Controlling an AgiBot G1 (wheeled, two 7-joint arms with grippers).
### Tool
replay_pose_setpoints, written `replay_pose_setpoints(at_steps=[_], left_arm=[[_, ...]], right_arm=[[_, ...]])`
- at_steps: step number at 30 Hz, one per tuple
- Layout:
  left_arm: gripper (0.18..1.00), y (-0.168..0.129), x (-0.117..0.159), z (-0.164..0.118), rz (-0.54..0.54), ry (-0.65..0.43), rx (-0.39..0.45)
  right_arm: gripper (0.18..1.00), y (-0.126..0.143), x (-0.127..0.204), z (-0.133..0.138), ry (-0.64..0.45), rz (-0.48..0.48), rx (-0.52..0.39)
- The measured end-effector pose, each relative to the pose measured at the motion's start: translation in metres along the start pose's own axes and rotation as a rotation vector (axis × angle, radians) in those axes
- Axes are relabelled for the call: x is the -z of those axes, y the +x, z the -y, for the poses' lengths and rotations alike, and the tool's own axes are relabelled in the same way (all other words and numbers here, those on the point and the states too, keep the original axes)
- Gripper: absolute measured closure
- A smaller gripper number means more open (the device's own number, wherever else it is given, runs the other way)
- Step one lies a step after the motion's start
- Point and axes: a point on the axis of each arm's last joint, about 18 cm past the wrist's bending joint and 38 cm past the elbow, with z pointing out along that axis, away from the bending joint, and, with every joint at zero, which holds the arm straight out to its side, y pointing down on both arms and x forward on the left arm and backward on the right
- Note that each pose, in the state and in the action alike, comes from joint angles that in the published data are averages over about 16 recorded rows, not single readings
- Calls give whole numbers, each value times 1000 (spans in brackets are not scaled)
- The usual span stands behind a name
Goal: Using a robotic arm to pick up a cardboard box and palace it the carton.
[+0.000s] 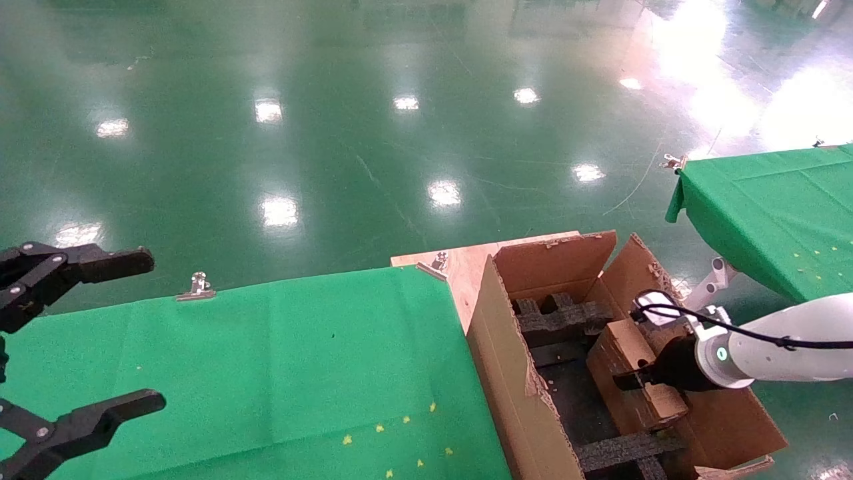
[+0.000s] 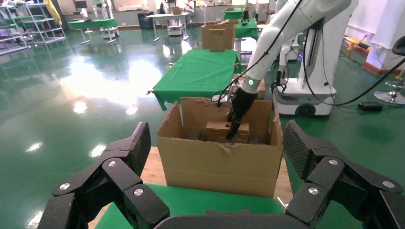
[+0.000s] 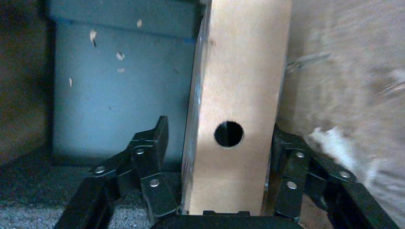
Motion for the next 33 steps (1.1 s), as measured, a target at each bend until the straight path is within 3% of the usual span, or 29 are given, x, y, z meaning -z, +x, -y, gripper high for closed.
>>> replay_pose_setpoints(at_steps=[8,17,23,33], left_arm=[[184,0,0,0,0,0,0],[184,0,0,0,0,0,0],[184,0,0,0,0,0,0],[184,0,0,0,0,0,0]], right_arm=[[400,9,29,28,83,3,-14],[254,-1,87,73,240,74,0],[202,-23,132,96,333,190,18],[178,-63,188,103,381,470,3]])
